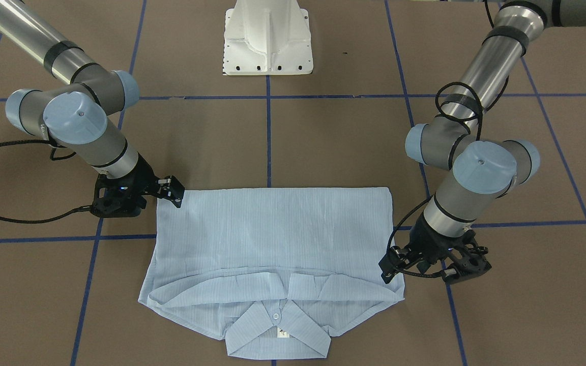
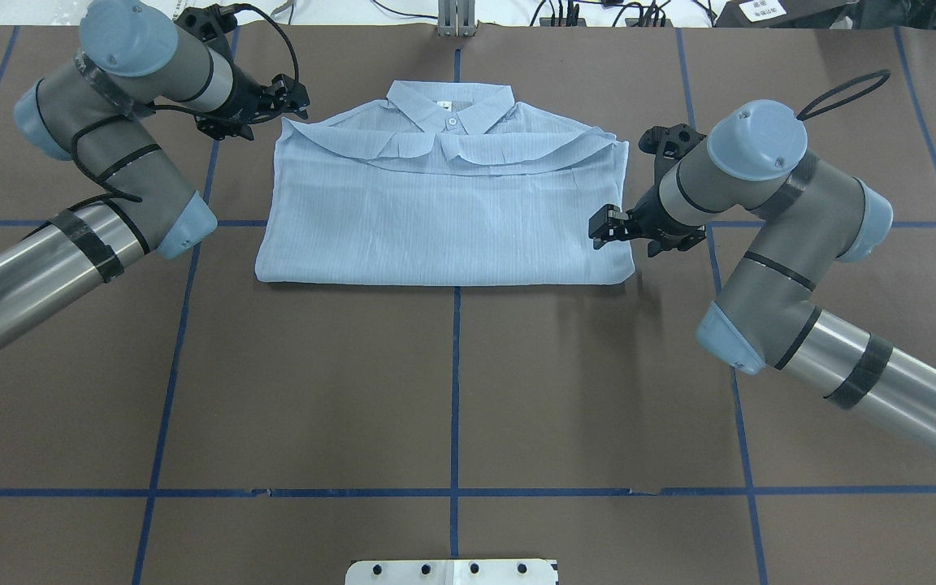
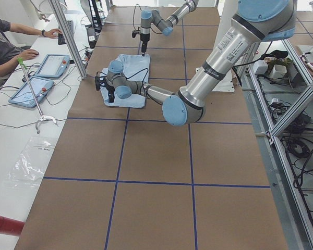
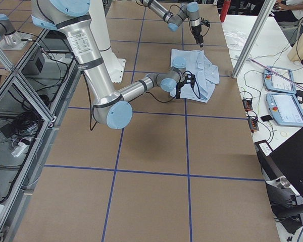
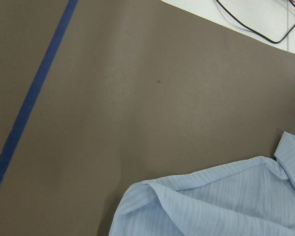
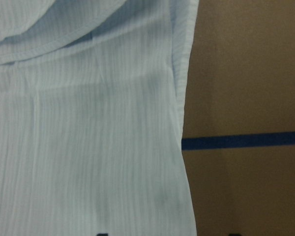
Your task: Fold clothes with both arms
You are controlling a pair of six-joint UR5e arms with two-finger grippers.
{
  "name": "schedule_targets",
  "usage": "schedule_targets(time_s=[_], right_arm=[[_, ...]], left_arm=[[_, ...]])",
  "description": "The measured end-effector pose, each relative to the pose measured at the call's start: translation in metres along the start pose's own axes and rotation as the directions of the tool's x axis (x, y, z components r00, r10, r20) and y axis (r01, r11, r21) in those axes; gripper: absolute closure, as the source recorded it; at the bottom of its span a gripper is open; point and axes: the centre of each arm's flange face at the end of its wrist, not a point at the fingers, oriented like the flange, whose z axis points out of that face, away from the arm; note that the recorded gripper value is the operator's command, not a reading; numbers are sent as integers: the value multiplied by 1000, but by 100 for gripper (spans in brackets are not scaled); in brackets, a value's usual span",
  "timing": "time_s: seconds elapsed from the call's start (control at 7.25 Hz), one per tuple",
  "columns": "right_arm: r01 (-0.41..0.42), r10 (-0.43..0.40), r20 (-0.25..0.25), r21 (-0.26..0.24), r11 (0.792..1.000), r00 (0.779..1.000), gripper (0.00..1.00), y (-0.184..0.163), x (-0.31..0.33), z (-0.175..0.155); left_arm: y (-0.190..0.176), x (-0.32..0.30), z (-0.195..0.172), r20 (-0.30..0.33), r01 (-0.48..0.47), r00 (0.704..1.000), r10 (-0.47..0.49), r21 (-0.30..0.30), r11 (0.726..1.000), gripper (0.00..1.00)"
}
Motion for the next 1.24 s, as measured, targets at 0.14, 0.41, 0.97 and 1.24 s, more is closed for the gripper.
schedule_targets(time_s=[0.14, 0.41, 0.97, 1.24], right_arm=[[2, -2, -2, -9, 1000, 1000, 69, 4, -2, 2], [2, -2, -6, -16, 1000, 1000, 100, 6, -1, 4], [-1, 0, -8, -19, 1000, 1000, 100, 8, 4, 3], [31, -30, 14, -38, 999, 999, 100, 49, 17, -14]], left_arm=[[0, -2, 1, 1, 0, 1000, 0, 0, 1000, 1], [1, -3, 0, -6, -3, 1000, 3, 1, 1000, 1], [2, -8, 2, -6, -4, 1000, 4, 1, 1000, 2], [5, -9, -3, -14, -8, 1000, 8, 3, 1000, 2]])
